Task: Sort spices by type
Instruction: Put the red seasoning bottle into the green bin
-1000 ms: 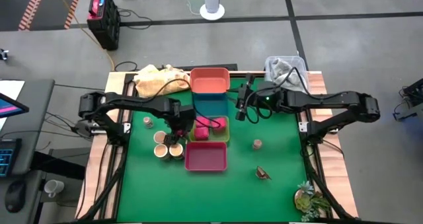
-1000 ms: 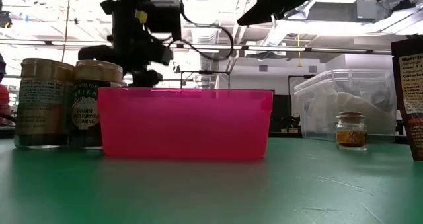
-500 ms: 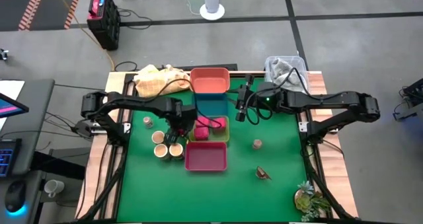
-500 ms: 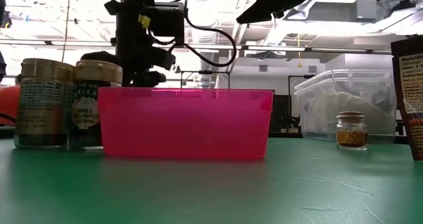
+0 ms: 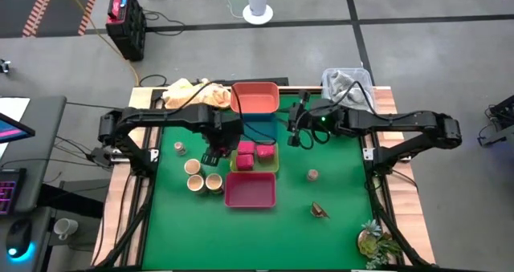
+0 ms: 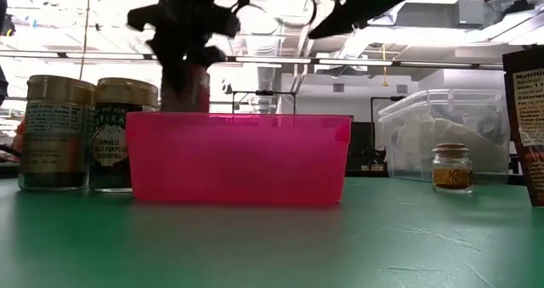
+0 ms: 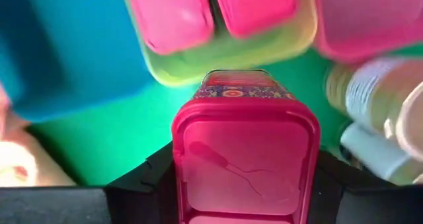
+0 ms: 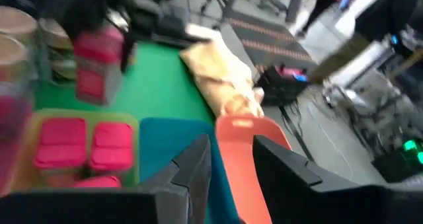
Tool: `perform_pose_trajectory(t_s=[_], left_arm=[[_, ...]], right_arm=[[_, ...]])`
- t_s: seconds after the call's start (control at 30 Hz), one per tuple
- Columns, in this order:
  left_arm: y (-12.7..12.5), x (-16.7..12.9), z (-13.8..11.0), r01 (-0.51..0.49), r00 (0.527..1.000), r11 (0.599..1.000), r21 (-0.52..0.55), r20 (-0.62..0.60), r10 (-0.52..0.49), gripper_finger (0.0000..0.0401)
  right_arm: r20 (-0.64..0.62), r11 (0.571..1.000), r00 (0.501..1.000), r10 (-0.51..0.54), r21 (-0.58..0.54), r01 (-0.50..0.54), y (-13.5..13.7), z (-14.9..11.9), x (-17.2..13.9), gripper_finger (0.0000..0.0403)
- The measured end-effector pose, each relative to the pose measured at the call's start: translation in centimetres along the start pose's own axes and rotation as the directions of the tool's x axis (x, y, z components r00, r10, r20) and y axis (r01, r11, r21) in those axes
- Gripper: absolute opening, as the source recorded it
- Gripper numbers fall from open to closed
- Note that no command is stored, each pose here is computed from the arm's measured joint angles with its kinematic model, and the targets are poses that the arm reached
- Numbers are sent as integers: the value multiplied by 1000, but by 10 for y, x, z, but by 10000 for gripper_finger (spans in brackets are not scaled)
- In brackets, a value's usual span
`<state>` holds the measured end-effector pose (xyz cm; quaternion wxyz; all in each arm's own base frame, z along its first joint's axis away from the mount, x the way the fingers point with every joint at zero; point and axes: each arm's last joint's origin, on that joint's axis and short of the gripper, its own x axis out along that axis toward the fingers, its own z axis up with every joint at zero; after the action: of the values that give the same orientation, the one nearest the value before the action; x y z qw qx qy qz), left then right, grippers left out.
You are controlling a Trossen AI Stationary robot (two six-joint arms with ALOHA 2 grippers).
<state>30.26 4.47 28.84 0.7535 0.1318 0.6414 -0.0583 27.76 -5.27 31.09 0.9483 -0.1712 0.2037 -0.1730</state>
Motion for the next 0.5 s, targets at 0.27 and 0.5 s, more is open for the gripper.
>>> perform_pose_trajectory(t_s=[0.27,0.5], left_arm=[[7,-20,21,6,969,996,-85,245,15,201],[6,-13,41,13,910,994,-107,413,32,210]], right_arm=[[-75,993,994,-82,83,88,-23,-24,8,152],[-82,982,986,-144,112,152,-35,-40,10,152]])
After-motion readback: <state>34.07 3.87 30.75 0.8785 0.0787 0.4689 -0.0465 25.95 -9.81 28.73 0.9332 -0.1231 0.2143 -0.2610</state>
